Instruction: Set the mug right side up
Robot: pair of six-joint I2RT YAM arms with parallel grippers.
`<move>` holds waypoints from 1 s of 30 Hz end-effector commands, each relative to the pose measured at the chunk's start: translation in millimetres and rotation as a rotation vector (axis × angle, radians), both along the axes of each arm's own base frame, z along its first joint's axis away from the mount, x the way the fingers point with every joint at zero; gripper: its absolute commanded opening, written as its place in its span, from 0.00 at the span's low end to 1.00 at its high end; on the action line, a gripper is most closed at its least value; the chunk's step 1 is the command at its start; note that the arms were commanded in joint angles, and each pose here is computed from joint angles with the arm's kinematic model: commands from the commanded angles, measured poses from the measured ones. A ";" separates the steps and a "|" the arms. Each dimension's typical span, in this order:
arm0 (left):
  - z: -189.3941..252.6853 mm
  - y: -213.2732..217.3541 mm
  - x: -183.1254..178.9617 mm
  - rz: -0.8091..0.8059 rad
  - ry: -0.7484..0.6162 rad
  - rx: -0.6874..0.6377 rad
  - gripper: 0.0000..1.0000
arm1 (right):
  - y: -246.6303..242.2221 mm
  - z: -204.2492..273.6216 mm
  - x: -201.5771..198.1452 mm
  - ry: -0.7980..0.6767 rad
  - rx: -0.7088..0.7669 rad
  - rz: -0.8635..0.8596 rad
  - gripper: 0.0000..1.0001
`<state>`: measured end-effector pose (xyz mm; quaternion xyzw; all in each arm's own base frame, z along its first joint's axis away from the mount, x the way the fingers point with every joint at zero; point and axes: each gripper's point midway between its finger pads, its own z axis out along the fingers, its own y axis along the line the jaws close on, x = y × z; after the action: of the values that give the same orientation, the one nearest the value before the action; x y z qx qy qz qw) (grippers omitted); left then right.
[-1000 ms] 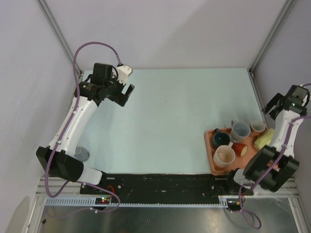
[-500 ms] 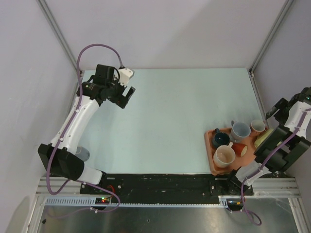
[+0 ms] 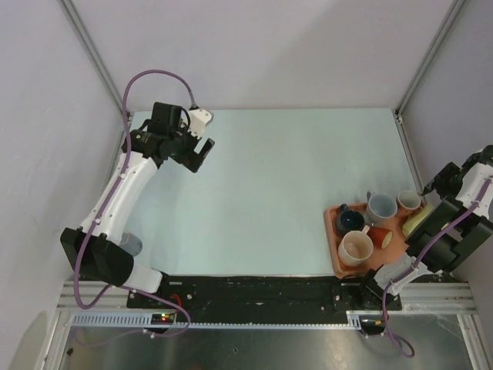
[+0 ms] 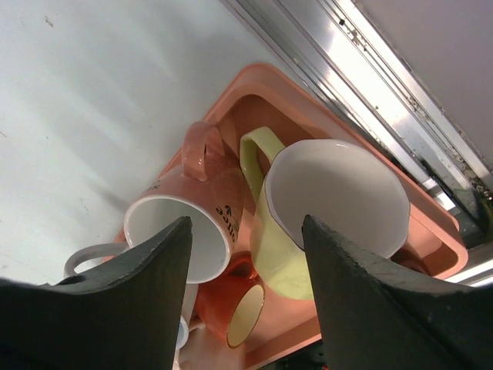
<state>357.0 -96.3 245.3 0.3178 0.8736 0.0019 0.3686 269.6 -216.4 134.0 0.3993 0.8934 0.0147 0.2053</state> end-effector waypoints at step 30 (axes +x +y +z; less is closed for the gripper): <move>22.2 -7.4 -6.0 -0.062 -0.050 -0.044 0.98 | 35.4 -21.6 -57.8 0.026 0.093 -0.140 0.73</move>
<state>354.0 -103.2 243.8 0.3288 0.8704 -0.0192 0.3661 206.5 -184.3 108.1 0.4604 0.8728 0.0181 0.1610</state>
